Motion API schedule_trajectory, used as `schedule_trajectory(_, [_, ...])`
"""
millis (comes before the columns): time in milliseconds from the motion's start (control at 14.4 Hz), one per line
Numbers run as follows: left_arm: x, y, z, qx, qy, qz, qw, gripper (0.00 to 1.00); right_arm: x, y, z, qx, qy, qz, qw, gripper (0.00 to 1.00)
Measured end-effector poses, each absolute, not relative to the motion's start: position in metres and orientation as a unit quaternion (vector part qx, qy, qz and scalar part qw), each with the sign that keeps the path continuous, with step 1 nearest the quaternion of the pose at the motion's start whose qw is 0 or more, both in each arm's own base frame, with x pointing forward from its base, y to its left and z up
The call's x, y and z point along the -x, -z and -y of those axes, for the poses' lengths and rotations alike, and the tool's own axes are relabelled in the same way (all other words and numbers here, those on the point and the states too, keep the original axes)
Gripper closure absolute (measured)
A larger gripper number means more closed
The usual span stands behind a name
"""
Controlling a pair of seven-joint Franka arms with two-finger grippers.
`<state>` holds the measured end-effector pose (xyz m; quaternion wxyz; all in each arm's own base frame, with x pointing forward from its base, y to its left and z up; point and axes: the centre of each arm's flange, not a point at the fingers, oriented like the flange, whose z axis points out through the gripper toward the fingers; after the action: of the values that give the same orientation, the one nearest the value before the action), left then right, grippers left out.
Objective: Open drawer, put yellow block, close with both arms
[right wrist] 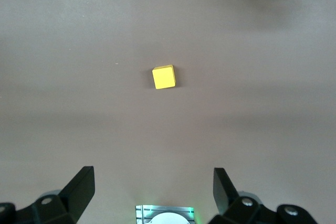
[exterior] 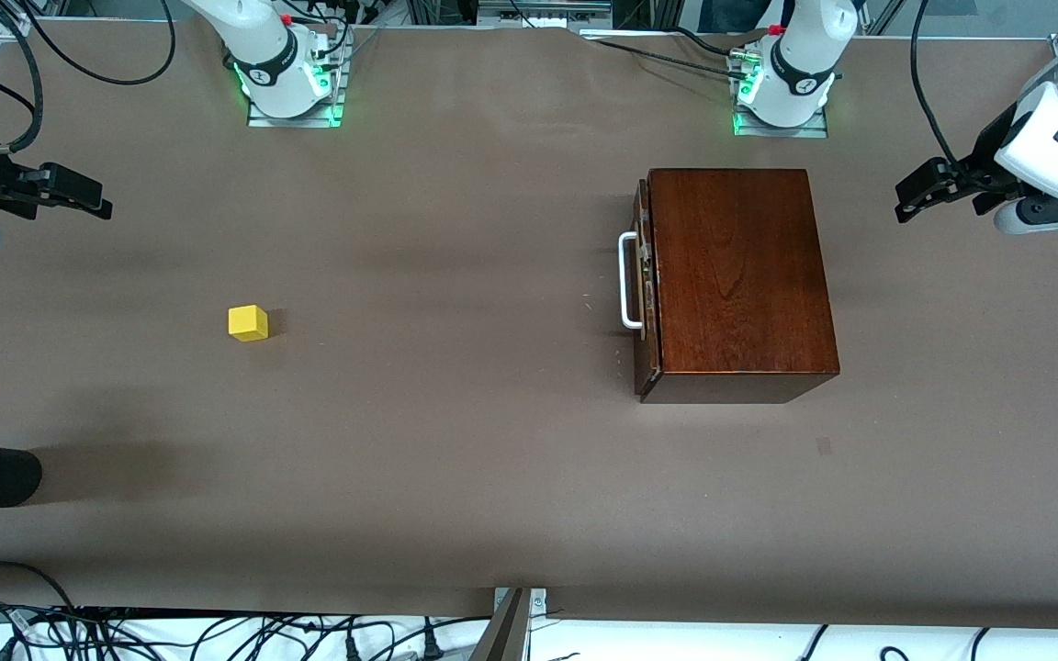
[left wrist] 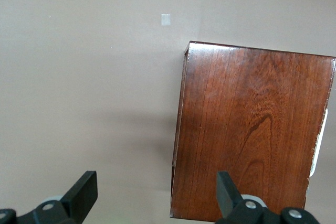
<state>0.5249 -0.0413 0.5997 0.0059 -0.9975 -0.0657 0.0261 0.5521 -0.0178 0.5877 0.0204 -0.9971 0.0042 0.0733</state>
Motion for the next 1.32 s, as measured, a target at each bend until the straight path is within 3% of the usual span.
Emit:
schedule_trajectory(1039, [-0.523,-0.599,0.047,0.998,-0.031,0.06,0.007,0.0,-0.551,-0.59,0.016,0.997,-0.073,-0.002,0.021,0.0])
schedule_trajectory(1316, [-0.524,-0.597,0.047,0.998,-0.034,0.06,0.008,0.0,-0.539,-0.591,0.021,0.999,-0.028,-0.005,0.027,0.0])
